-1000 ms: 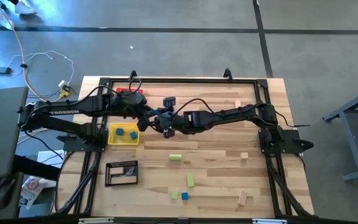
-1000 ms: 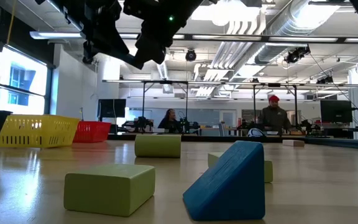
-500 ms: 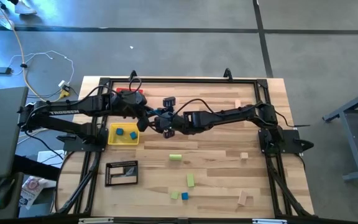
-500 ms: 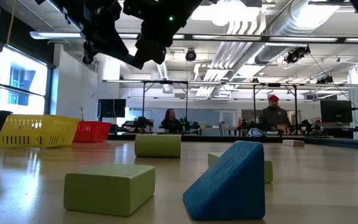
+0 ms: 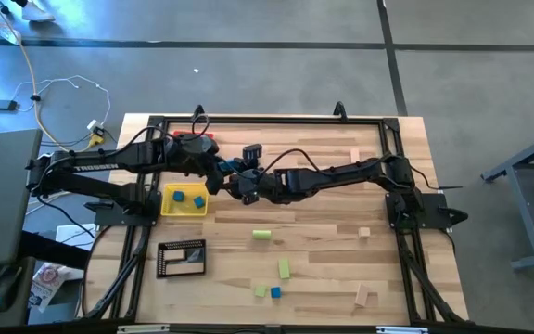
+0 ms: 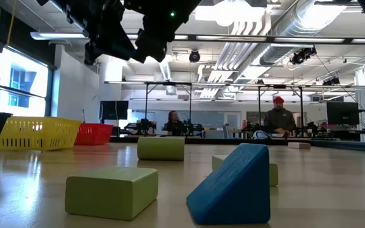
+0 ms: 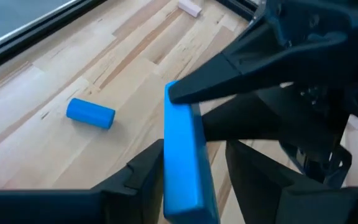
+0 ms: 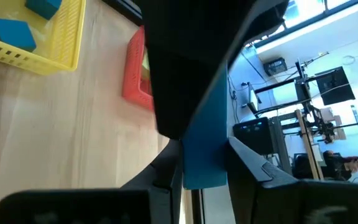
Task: Sort & place blocks by color
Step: Put the rectangular blue block into the yellow basket
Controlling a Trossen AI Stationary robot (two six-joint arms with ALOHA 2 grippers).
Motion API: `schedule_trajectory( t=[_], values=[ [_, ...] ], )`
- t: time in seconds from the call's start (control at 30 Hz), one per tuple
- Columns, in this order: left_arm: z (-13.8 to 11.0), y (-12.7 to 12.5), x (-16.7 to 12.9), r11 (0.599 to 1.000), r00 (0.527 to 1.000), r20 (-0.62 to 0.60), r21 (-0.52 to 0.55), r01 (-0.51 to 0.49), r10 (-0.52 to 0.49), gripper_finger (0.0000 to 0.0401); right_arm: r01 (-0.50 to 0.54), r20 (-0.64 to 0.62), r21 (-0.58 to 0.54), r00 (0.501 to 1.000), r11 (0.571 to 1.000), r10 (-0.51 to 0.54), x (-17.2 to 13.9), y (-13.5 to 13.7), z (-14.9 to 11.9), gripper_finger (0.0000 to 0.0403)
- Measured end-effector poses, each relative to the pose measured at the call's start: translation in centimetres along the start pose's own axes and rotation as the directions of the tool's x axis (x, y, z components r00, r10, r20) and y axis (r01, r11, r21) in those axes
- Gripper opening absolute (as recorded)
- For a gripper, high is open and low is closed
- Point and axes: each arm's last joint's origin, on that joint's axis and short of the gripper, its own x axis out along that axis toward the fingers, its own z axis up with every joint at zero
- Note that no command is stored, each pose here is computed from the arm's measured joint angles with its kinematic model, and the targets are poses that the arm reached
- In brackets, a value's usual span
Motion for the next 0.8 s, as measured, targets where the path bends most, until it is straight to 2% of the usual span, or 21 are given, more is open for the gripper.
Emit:
schedule_trajectory(
  t=[0.37, 0.57, 0.8],
  values=[
    [0.04, 0.00, 0.00, 0.999, 1.000, 0.006, 0.041, -0.004, 0.004, 0.0076, 0.011, -0.007, -0.004, 1.000, 1.000, -0.011, -0.13, 0.09, 0.06, 0.0069],
    [0.05, 0.04, 0.01, 0.996, 1.000, 0.008, 0.089, -0.010, 0.009, 0.0059, 0.014, -0.011, -0.005, 1.000, 1.000, -0.014, -0.13, 0.09, 0.04, 0.0068],
    [-0.19, 0.17, 0.00, 0.988, 0.999, -0.012, 0.150, -0.033, 0.035, 0.0055, -0.003, 0.001, -0.004, 1.000, 1.000, 0.003, -0.12, 0.13, 0.06, 0.0116]
  ],
)
